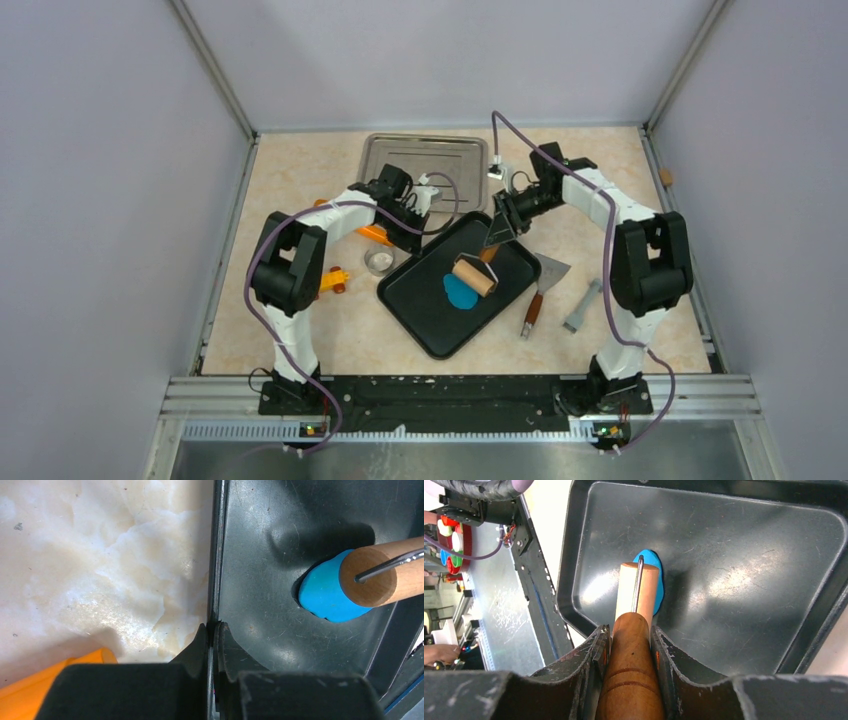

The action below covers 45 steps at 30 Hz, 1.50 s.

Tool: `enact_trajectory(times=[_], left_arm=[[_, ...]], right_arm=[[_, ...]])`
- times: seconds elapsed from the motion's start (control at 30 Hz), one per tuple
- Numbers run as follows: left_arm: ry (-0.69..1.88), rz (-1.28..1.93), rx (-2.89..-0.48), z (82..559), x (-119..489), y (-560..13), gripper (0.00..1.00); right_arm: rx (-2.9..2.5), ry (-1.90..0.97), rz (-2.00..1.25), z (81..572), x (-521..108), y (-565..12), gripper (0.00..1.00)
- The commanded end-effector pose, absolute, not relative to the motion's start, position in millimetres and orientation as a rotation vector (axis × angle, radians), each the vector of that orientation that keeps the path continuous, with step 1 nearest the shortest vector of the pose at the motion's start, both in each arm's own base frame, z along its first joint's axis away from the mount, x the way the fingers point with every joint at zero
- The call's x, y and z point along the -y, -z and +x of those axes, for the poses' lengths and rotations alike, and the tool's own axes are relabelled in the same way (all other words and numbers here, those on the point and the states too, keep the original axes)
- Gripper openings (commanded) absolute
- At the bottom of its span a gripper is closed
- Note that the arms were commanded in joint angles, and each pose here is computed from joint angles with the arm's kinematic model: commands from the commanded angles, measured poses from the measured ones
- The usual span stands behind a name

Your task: Roll out the dumpling wrappers from the dough

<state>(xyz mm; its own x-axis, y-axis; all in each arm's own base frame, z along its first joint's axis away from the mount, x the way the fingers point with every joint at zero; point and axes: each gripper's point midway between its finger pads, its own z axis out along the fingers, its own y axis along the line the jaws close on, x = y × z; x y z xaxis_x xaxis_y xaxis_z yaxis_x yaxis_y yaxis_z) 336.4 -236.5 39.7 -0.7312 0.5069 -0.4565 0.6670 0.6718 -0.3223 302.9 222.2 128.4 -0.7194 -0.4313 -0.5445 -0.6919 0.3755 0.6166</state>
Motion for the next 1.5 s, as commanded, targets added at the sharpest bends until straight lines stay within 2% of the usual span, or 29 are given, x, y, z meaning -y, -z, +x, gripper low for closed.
enact_trajectory(times=[0.0,0.23,0.57,0.77,0.9,1.17,1.27,1.47], left_arm=[[0.736,0.954,-2.555,335.4,245.0,-40.0,0.0],[0.749,0.944,-2.581,331.9,244.7,-33.7,0.0],[0.752,0.918,-2.592,333.5,241.9,-33.2,0.0],[0.743,0.914,-2.592,334.8,239.6,-33.9,0.0],[0.747,0.91,-2.593,334.2,239.9,-34.1,0.0],[0.784,0.898,-2.594,332.1,242.9,-35.6,0.0],[0.794,0.882,-2.601,332.2,243.0,-34.7,0.0],[0.794,0.83,-2.609,339.6,242.0,-35.4,0.0]], right_arm=[[-2.243,-1.352,-1.03,297.6,-233.5,-149.8,0.0],[-2.286,-1.358,-1.142,279.4,-236.8,-122.3,0.0],[-2.375,-0.871,-1.278,301.4,-214.7,-41.4,0.0],[-2.425,-0.803,-1.3,300.0,-208.8,-21.9,0.0],[-2.362,-0.962,-1.279,295.4,-228.6,-45.5,0.0],[-2.12,-1.22,-1.196,307.4,-268.6,-167.0,0.0],[-2.122,-1.213,-1.137,311.4,-260.6,-181.8,0.0],[-2.166,-1.165,-0.904,316.3,-248.4,-175.4,0.0]])
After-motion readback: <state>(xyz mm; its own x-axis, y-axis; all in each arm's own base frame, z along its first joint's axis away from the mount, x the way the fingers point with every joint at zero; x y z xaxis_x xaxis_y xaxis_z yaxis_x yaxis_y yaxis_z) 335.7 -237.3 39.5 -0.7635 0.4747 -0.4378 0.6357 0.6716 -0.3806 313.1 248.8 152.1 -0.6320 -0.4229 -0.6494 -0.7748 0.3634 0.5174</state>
